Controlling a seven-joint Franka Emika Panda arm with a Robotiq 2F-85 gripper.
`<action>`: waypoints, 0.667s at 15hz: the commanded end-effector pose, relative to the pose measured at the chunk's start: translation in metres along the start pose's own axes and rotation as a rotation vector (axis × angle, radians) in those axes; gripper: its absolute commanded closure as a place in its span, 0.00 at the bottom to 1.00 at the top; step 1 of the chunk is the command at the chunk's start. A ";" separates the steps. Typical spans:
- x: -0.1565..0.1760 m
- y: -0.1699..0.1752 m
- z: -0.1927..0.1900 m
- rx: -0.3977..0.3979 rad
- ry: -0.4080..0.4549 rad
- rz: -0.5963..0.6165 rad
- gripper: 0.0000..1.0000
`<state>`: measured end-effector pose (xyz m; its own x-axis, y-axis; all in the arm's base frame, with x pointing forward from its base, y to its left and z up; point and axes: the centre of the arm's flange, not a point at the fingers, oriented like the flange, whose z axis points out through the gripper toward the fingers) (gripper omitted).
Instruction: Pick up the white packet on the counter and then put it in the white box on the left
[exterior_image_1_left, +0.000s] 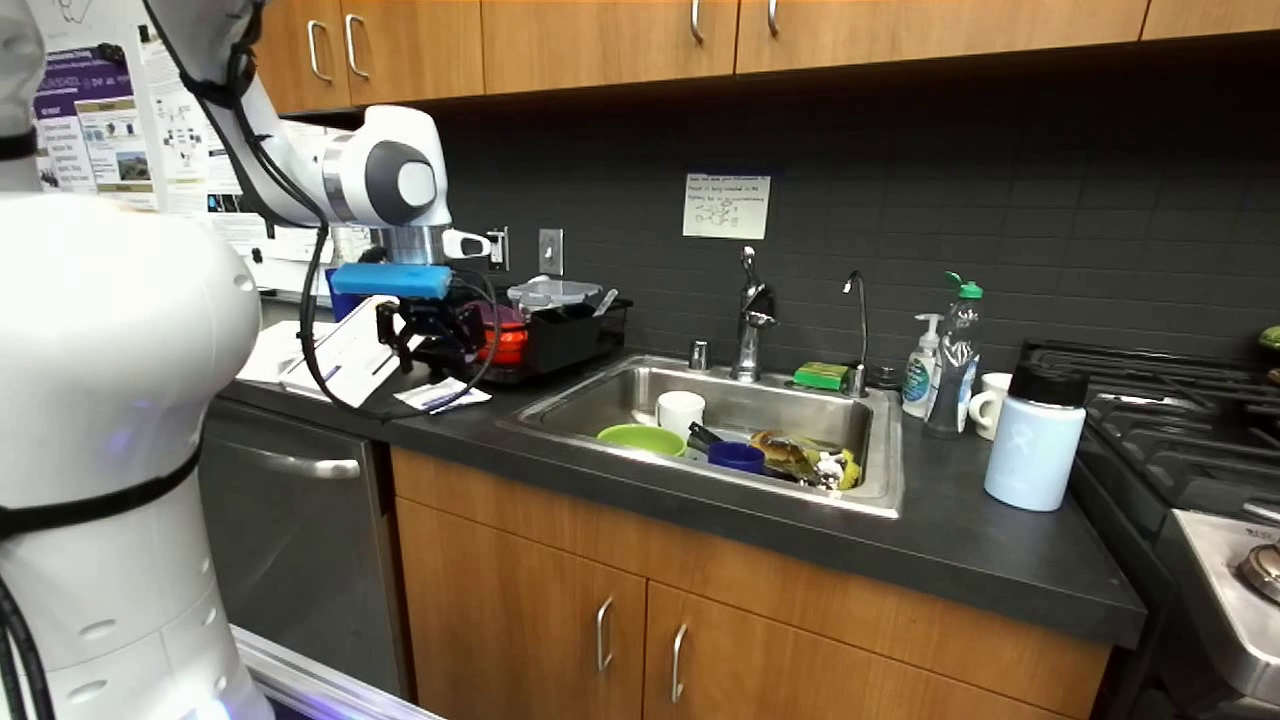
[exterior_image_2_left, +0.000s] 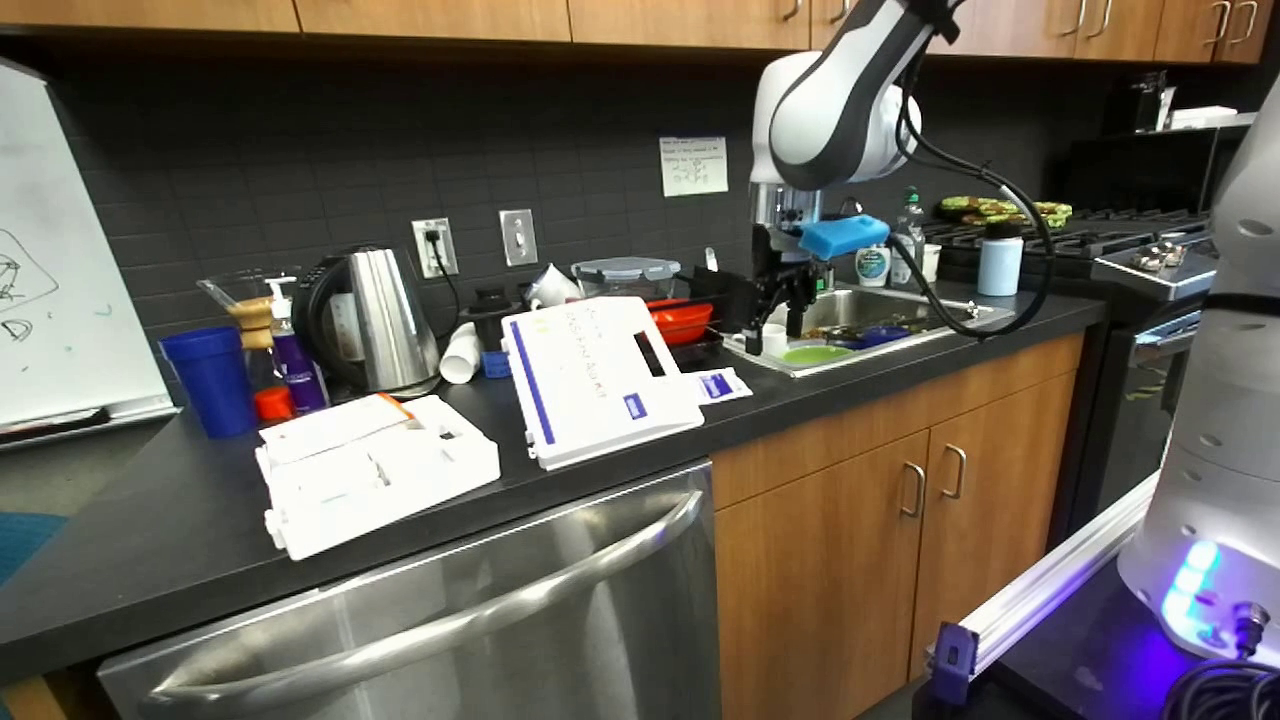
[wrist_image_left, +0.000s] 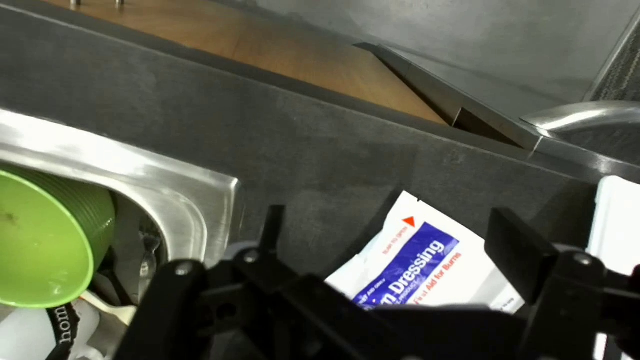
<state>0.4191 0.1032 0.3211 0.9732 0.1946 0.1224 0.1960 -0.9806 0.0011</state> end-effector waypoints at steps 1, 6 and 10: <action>0.004 -0.003 0.007 -0.008 -0.011 0.044 0.00; 0.000 -0.001 0.005 0.000 -0.012 0.028 0.00; 0.000 -0.001 0.005 0.000 -0.012 0.028 0.00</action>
<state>0.4200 0.1042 0.3160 0.9798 0.1669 0.1105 0.1682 -0.9858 -0.0020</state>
